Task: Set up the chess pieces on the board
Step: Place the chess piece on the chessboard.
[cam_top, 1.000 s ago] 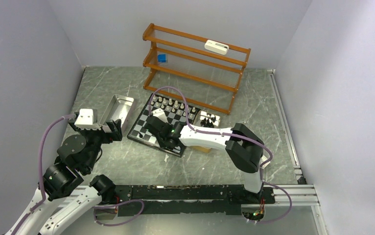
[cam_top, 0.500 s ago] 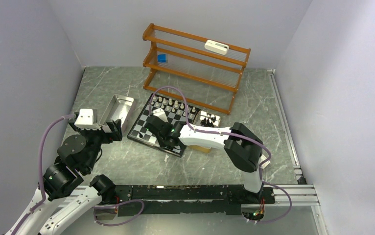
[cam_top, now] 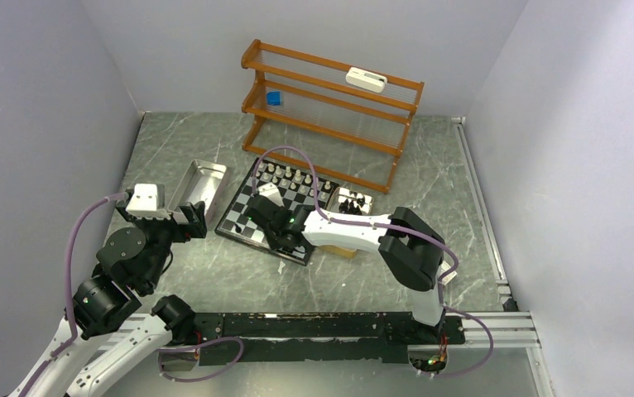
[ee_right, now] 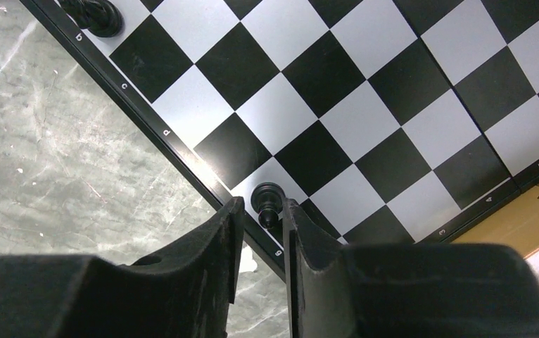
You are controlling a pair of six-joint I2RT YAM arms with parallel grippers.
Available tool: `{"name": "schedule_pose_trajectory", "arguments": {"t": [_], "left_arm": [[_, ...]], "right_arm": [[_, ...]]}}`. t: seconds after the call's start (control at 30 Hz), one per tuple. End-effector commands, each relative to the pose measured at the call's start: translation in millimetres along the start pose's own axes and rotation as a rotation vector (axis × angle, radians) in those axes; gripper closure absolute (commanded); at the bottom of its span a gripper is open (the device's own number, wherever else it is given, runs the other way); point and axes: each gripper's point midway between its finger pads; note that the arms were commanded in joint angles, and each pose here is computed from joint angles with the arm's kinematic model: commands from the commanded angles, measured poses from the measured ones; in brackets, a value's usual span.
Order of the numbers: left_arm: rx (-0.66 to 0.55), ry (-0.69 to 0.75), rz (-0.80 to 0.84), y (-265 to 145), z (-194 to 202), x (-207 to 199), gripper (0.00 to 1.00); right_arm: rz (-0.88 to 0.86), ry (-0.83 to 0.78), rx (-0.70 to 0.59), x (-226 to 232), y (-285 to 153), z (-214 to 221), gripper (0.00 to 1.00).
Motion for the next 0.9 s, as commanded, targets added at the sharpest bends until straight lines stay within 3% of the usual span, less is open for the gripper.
{"name": "schedule_pose_trajectory", "arguments": {"t": [0.0,0.33,0.6,0.87], "left_arm": [[-0.020,-0.009,-0.010,0.1,-6.0,1.4,0.03],[0.011,0.011,0.041,5.7,-0.5,-11.9,0.02],[0.127,0.012,0.173,16.3,17.0,-48.3,0.03],[0.271,0.090,0.279,25.9,55.1,-74.1,0.03]], "right_arm": [[0.018,0.022,-0.031,-6.3,-8.6,-12.2,0.68],[0.049,0.073,-0.124,-42.0,-39.2,-44.3,0.58],[0.104,0.167,-0.195,-106.9,-69.9,-57.4,0.61],[0.216,0.237,-0.178,-179.5,-73.7,-34.2,0.66]]}}
Point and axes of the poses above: each gripper's point midway between its finger pads, its own y axis out along the fingers, its own x axis along the line the jaws close on, z = x × y, and after that the axes turned 1 degree about -y, right-handed
